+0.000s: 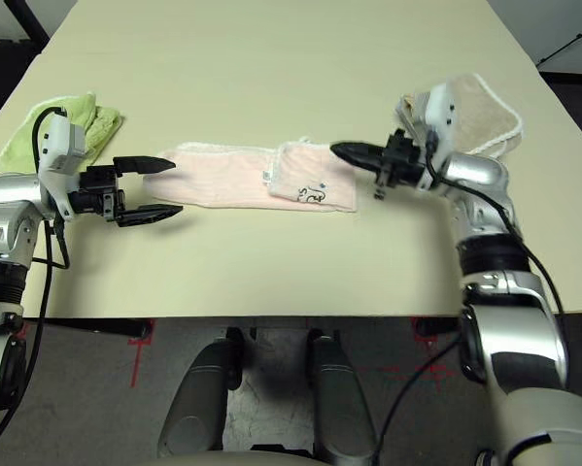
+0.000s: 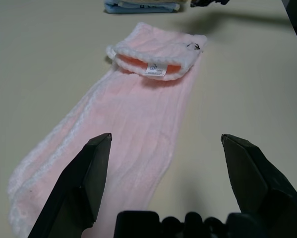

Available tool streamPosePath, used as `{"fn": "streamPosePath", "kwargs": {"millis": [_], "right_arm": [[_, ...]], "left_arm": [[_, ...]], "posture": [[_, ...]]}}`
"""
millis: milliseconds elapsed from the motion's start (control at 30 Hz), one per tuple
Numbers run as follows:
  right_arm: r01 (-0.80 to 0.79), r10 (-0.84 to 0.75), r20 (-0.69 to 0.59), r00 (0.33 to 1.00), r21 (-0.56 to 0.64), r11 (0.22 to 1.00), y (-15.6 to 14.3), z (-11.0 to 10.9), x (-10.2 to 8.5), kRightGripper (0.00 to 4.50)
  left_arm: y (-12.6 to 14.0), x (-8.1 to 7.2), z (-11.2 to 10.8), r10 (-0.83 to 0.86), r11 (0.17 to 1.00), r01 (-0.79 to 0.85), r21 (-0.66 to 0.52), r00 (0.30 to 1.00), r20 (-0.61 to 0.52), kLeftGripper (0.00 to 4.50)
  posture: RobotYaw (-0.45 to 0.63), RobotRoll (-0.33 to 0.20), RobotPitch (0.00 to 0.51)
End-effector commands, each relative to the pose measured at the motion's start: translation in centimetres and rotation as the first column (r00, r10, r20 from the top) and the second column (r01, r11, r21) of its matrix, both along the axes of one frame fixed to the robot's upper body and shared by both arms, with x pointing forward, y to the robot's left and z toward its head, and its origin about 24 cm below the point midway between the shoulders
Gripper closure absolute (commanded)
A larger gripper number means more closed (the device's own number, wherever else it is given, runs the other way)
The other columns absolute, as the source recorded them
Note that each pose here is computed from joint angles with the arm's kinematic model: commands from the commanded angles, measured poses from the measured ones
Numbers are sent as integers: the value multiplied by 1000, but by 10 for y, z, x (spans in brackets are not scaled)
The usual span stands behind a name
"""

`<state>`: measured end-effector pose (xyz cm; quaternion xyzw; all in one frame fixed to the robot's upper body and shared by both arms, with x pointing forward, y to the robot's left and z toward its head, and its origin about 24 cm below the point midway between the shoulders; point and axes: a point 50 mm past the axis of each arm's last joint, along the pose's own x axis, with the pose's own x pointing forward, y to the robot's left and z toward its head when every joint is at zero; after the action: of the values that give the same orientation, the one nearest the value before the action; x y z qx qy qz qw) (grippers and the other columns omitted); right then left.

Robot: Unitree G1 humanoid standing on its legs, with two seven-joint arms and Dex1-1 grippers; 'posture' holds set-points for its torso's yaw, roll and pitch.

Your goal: Fold the towel and set it aside.

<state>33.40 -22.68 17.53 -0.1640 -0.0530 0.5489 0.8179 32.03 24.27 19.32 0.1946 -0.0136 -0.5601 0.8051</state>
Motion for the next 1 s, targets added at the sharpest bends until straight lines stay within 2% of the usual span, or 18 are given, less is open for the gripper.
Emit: {"fn": "streamPosePath", "kwargs": {"millis": [33, 267, 300, 333, 600, 667, 767, 867, 1000], "right_arm": [[-7, 5, -36, 999, -50, 999, -5, -8, -7, 4466], [15, -20, -38, 999, -109, 994, -16, -9, -10, 4466], [18, -22, -37, 999, -117, 993, -17, -9, -10, 4006], [15, -20, -37, 999, -125, 992, -18, -9, -11, 3843], [33, -38, -36, 999, -143, 989, -30, -4, -16, 898], [31, -37, -35, 999, -148, 989, -30, -4, -17, 154], [30, -35, -33, 999, -147, 989, -29, -3, -18, 33], [23, -28, -32, 999, -136, 990, -25, -3, -19, 33], [17, -21, -33, 999, -125, 992, -21, -3, -19, 33]], "left_arm": [[1, 0, -5, -5, 1000, 5, -1, 1000, -18, 0], [1, 0, -5, -5, 1000, 5, 1, 1000, -18, 0], [1, 0, -5, -5, 1000, 6, 1, 1000, -18, 0], [1, 0, -5, -6, 1000, 6, 1, 1000, -18, 0], [4, 2, 0, -11, 1000, 12, 22, 999, -33, 0], [8, 5, 4, 37, 999, -36, 13, 996, -85, 0], [10, 7, 11, 116, 993, -121, -11, 971, -207, 0], [15, 9, 17, 220, 968, -247, -36, 915, -337, 0], [29, 2, 12, 356, 908, -418, 9, 761, -543, 0]], "posture": [[9, 0, 222], [9, 0, 218], [8, 0, 216], [8, 0, 216], [-2, 0, 210], [-7, 0, 212], [-7, 0, 213], [7, 0, 221], [16, 0, 226]]}}
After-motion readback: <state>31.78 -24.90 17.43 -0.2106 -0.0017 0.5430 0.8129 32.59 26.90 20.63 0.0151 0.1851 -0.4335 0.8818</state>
